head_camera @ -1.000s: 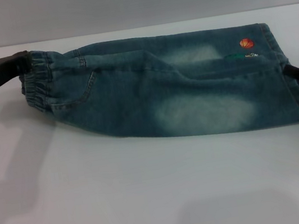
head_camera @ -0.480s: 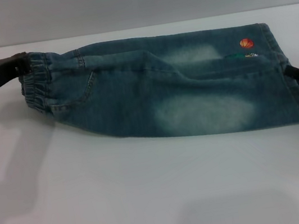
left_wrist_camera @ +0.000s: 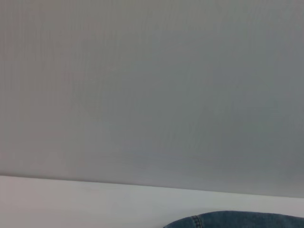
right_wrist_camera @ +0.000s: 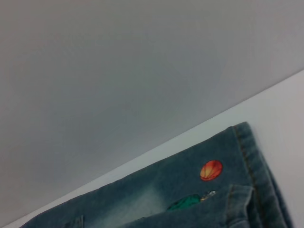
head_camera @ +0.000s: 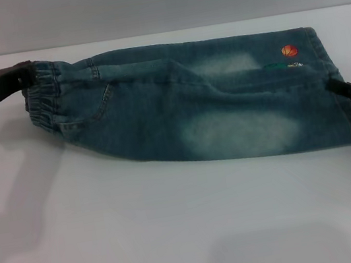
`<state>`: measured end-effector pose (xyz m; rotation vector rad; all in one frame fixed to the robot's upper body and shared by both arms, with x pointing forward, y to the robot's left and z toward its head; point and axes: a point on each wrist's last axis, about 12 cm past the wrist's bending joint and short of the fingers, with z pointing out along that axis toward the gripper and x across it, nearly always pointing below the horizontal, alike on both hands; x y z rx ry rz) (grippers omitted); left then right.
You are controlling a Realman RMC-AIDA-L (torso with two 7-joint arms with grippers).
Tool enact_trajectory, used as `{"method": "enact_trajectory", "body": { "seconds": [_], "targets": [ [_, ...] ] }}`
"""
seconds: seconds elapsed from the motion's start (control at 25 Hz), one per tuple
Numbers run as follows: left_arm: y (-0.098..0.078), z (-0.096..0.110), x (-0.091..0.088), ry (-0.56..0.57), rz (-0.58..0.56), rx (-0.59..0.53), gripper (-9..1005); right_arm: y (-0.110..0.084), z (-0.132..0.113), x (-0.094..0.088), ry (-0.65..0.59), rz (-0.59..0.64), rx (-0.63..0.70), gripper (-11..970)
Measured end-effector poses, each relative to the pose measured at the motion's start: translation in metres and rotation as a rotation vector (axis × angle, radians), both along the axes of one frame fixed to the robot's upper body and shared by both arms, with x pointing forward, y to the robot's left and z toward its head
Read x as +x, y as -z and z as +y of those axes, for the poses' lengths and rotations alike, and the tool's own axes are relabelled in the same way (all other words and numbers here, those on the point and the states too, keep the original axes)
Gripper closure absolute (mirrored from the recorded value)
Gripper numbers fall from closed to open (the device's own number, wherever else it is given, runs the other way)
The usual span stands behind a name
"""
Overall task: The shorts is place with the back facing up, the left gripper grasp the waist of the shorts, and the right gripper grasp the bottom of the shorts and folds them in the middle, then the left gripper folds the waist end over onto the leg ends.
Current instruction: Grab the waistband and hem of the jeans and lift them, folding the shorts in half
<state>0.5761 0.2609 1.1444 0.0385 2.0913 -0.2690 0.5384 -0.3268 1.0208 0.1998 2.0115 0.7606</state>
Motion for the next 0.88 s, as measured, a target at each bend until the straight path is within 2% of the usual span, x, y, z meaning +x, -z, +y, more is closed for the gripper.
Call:
{"method": "enact_trajectory", "body": {
  "seconds": [0.88],
  "targets": [
    [-0.0005,-0.0024,0.0019,0.007,0.0,0.0,956,-0.0005,0.0069,0.0046,-0.025,0.01,0.012,440]
  ]
}}
